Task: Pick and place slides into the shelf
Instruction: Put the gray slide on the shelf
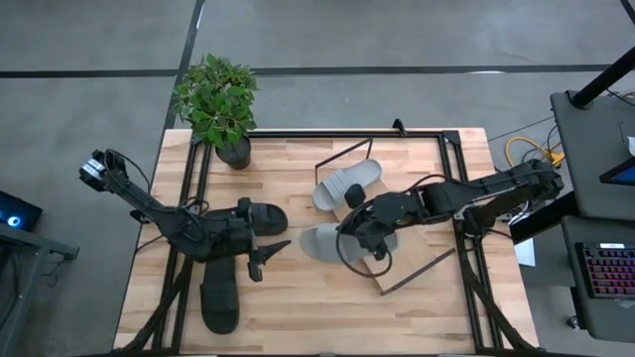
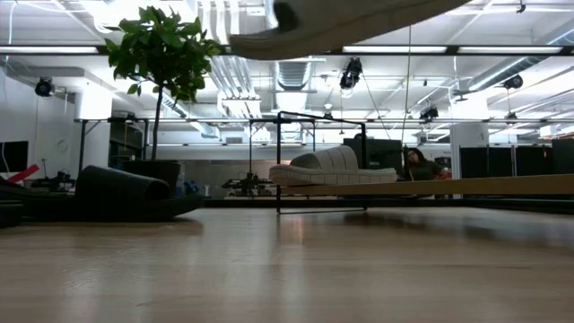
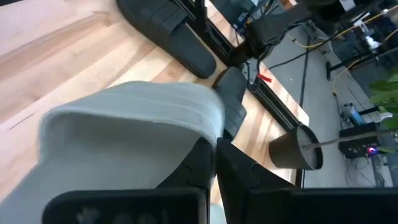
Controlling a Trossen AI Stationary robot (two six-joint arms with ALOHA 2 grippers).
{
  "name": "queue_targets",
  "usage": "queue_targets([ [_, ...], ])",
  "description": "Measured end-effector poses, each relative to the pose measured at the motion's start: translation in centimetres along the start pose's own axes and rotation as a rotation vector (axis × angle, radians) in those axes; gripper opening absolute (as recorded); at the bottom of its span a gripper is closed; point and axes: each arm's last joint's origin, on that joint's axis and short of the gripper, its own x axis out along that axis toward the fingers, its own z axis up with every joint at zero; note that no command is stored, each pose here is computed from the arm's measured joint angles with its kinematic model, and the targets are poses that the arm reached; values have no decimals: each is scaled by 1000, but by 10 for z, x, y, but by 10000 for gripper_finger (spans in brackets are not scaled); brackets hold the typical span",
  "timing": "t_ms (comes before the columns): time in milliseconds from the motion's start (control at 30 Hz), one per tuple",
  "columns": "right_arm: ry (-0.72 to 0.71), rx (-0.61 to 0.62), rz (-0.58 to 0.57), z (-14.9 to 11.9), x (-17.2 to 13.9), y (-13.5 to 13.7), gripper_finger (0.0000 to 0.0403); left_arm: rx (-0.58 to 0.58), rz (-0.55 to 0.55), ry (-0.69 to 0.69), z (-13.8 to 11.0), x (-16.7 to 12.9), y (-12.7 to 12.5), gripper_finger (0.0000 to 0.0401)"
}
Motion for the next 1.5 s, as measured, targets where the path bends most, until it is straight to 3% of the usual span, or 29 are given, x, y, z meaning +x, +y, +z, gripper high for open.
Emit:
queue_targets([
  [233,-92,72,158,-17,-27,-11,8,48,4,43,-14,7,-6,211],
  [467,-147,162,194,-46,-42,-30,8,93,10,54,-20,11,-9,211],
  [767,-162,276,301,-100,-28,-42,8,124,12,47,-18,10,-8,211],
  [1067,-275,289,377,-138,-28,-48,8,124,12,48,-18,10,-9,211],
  [1500,-326,367,371,-178,-32,-64,8,131,57,48,-19,10,-8,211],
])
